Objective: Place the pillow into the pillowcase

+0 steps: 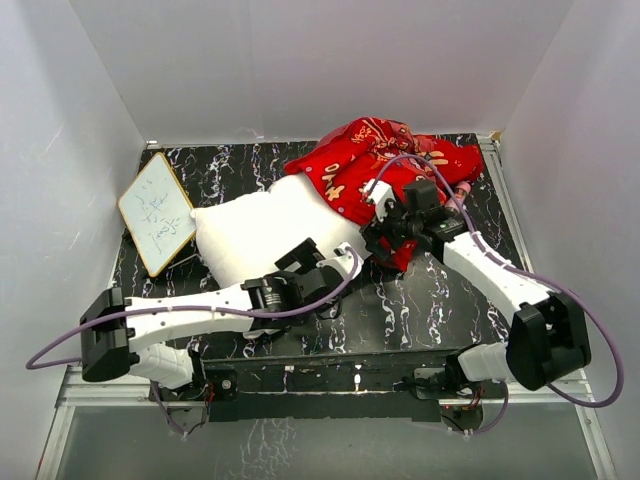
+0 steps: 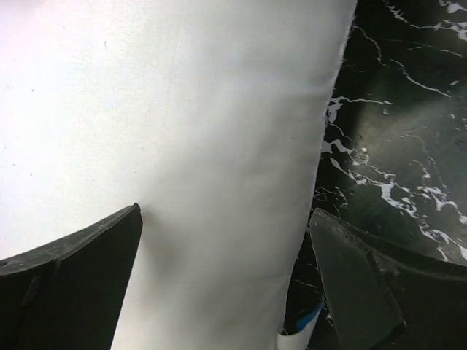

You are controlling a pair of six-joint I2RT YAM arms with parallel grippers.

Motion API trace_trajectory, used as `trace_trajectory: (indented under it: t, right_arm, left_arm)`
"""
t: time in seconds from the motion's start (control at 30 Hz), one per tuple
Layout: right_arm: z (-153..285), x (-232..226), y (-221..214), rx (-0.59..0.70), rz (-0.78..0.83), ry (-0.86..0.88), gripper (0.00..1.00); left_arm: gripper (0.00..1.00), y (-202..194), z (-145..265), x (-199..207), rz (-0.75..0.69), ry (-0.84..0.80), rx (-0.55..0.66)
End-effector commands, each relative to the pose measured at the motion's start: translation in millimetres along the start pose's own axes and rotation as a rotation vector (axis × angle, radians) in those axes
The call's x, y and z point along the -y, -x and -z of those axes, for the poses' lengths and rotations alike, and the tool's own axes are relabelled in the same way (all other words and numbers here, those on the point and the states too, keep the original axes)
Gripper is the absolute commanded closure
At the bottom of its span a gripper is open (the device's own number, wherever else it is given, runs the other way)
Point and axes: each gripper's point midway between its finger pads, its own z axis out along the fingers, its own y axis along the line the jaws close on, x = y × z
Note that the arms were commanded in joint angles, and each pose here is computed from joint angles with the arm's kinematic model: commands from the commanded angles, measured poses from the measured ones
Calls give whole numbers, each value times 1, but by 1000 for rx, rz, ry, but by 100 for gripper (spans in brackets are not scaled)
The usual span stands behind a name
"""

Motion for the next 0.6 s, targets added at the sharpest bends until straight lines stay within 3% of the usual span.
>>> trace_trajectory:
  t: [0.0,0.13,0.23,0.33,0.4,0.43,0.57]
  right_arm:
    - [-5,40,15,22,16,-230,22]
    - [-11,48,5,-36,1,-272,42]
    - [-6,34,14,5,12,-203,72]
    - [4,-3,30,88,72,-20,89]
    - [14,-28,45,150,119,115,92]
    - [19,-38,54,182,136,171,92]
    - [34,-65,103,287,180,366,92]
  left_arm:
    - [3,14,-10,-24,-44,145,50]
    - [4,2,-38,-15,-57,127,13]
    - [17,-9,-53,-16,-39,101,-21]
    - [43,-15,-66,-19,19,51,-27]
    - [87,-13,-71,-22,75,-1,-17]
    - [98,-9,-73,-24,102,-28,-7]
    - [100,24,-67,-28,185,-148,99]
